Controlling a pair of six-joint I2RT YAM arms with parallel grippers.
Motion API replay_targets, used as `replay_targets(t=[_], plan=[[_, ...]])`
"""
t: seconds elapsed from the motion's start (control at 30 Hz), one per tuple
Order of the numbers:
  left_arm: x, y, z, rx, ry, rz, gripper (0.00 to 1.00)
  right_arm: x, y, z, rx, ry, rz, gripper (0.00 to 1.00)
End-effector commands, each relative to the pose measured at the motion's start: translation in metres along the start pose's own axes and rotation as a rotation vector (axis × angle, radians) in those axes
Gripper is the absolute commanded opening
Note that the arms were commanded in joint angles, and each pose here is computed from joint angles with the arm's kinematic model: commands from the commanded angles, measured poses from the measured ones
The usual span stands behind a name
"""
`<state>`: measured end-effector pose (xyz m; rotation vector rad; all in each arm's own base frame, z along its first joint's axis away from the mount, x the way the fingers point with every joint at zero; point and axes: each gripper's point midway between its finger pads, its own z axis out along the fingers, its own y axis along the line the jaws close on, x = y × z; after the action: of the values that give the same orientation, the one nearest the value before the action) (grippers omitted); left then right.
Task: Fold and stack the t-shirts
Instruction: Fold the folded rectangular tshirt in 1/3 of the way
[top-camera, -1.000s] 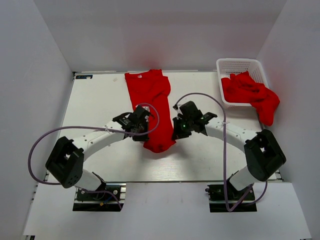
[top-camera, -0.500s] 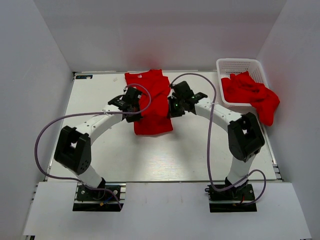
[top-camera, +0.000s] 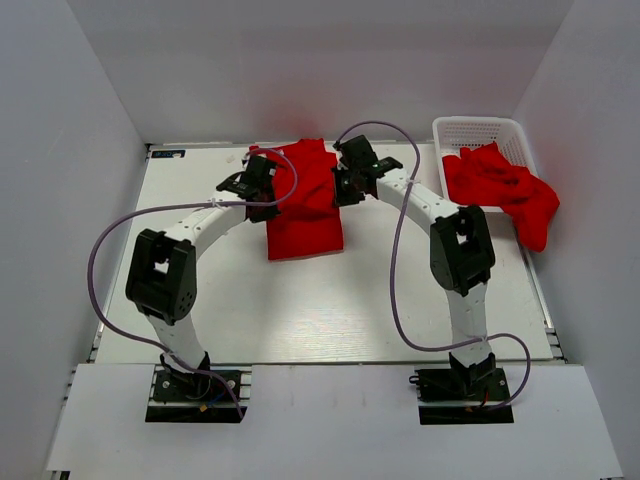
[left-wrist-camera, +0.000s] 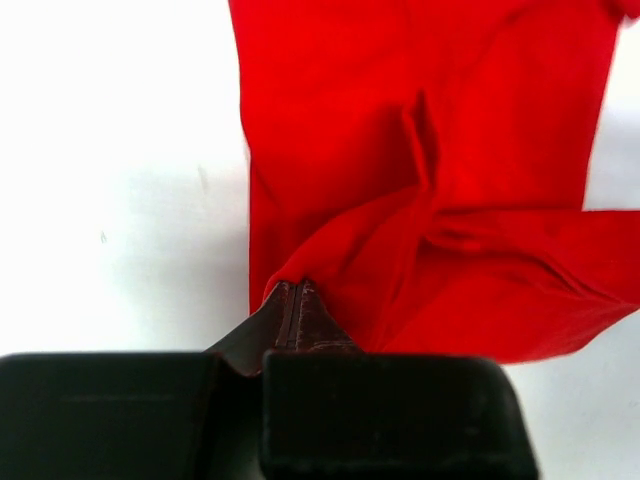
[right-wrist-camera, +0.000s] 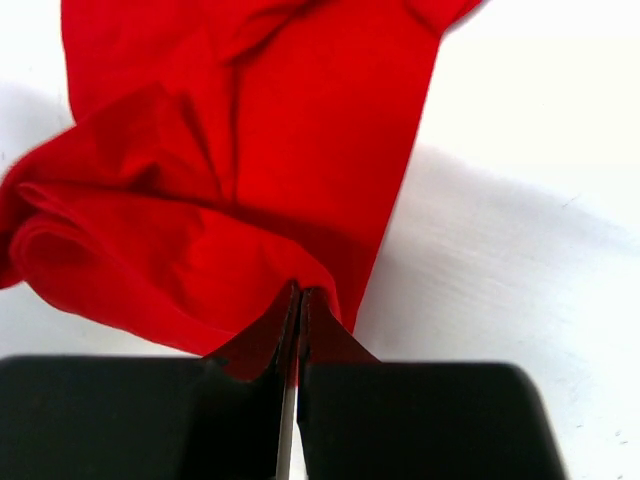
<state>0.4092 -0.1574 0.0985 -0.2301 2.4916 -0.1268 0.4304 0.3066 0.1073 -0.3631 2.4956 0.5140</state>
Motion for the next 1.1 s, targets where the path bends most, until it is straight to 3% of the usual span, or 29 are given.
replay_targets(t=[0.0,0.4,0.73,1.0,1.03,1.07], plan=[[-0.034,-0.007,-0.006,0.038,-0.092,0.0,0.0,-0.021,-0.005,-0.005,0.008,-0.032,-0.018,0.0],[-0.063,-0.005,0.015,0.064,-0.143,-0.002,0.0,-0.041,-0.015,0.009,-0.062,-0.047,-0.013,0.0],[-0.078,-0.003,0.04,0.068,-0.157,0.007,0.0,-0.07,-0.02,0.023,-0.134,-0.142,-0.018,0.0],[-0.096,0.0,0.056,0.098,-0.219,-0.032,0.0,-0.074,-0.027,0.058,-0.171,-0.186,-0.081,0.01],[-0.093,0.001,0.06,0.094,-0.211,-0.031,0.1,-0.081,-0.027,0.057,-0.175,-0.204,-0.091,0.1],[-0.097,-0.001,0.058,0.098,-0.219,-0.032,0.34,-0.081,-0.028,0.061,-0.182,-0.203,-0.1,0.26]])
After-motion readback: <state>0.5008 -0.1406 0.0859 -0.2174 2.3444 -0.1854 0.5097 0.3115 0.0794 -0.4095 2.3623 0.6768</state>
